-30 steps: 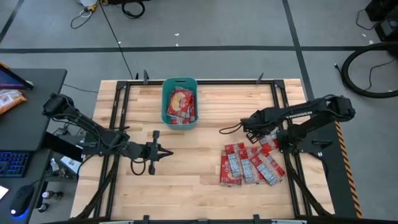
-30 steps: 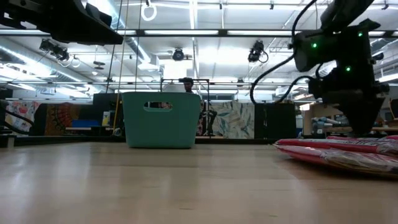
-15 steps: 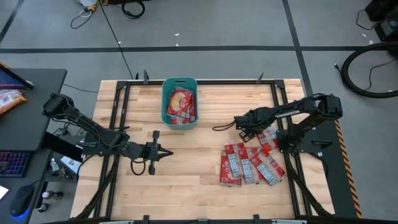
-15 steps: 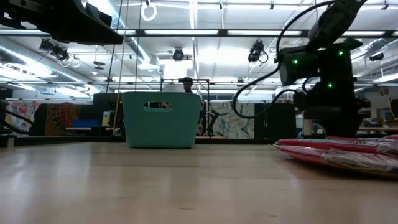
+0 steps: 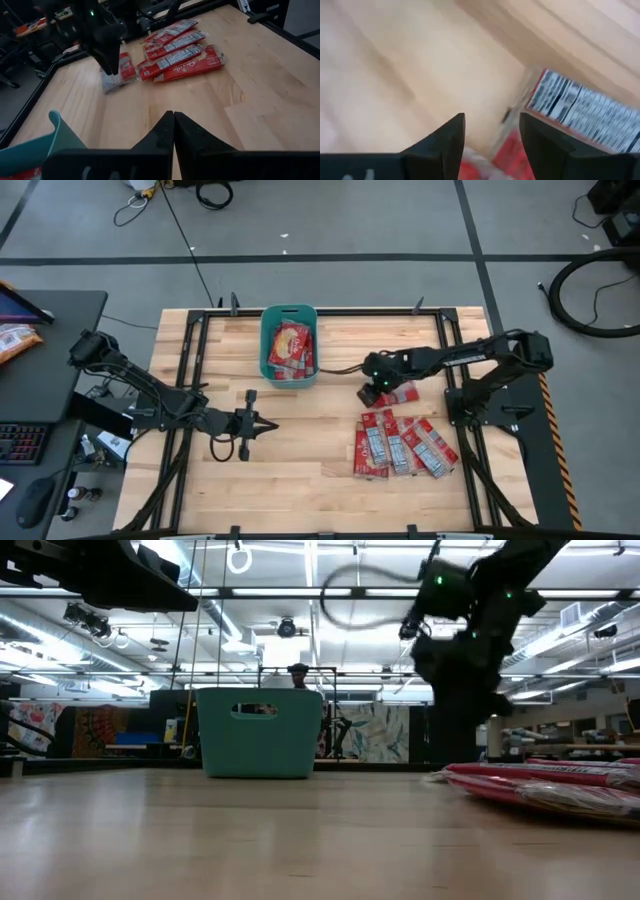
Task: Sort popcorn bags into baskets
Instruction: Put the popcorn pack into the green bin
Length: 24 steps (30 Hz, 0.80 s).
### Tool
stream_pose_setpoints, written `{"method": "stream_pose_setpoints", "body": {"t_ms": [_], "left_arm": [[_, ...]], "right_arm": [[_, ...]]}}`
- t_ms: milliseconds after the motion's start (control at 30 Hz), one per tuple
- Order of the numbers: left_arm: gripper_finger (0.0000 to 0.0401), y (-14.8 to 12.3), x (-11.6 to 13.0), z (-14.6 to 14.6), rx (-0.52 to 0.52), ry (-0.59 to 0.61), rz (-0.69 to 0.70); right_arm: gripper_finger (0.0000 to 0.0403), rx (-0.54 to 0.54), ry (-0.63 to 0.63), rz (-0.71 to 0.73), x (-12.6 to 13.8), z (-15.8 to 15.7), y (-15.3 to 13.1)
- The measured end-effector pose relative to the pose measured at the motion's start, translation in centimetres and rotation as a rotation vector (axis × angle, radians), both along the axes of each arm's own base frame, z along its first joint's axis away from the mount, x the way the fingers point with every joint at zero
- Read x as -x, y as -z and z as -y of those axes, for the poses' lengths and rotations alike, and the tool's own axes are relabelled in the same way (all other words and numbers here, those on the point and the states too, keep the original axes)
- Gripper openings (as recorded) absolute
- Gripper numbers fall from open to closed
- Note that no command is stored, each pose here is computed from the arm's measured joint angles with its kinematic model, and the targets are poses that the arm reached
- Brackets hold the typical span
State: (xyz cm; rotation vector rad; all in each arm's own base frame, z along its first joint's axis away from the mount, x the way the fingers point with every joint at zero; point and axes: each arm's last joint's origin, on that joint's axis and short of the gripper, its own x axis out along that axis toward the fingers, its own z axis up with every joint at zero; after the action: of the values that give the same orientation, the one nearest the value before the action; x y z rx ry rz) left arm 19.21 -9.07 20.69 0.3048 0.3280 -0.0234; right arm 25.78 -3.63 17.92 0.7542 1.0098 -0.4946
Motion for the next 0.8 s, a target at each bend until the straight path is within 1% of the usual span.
{"method": "stream_pose_setpoints", "body": {"t_ms": [100, 200, 300, 433, 533, 667, 800], "left_arm": [[0.0013, 0.0, 0.0, 0.0, 0.000, 0.000, -0.001], [0.0013, 0.0, 0.0, 0.0, -0.002, 0.000, -0.002], [0.0013, 0.0, 0.0, 0.0, -0.001, 0.000, -0.002], [0.0013, 0.0, 0.0, 0.0, -0.001, 0.000, -0.002], [0.0013, 0.0, 0.0, 0.0, 0.001, 0.000, 0.002], [0.0013, -0.1, 0.0, 0.0, 0.004, 0.000, 0.007], [0.0013, 0.0, 0.0, 0.0, 0.000, 0.000, 0.000]], "right_arm": [[0.0192, 0.031, -0.012, 0.054, 0.0, 0.0, -0.8], [0.0191, 0.079, -0.019, 0.032, 0.3, -0.3, -1.0], [0.0191, 0.097, -0.008, -0.054, 0.9, -0.5, -0.5], [0.0191, 0.130, -0.045, -0.169, 1.5, -1.1, 0.3], [0.0191, 0.127, -0.056, -0.232, 1.8, -1.4, 0.7], [0.0191, 0.117, -0.013, -0.378, 2.7, -1.3, 1.0], [0.0191, 0.103, 0.022, -0.530, 3.9, -1.3, 0.7]]}}
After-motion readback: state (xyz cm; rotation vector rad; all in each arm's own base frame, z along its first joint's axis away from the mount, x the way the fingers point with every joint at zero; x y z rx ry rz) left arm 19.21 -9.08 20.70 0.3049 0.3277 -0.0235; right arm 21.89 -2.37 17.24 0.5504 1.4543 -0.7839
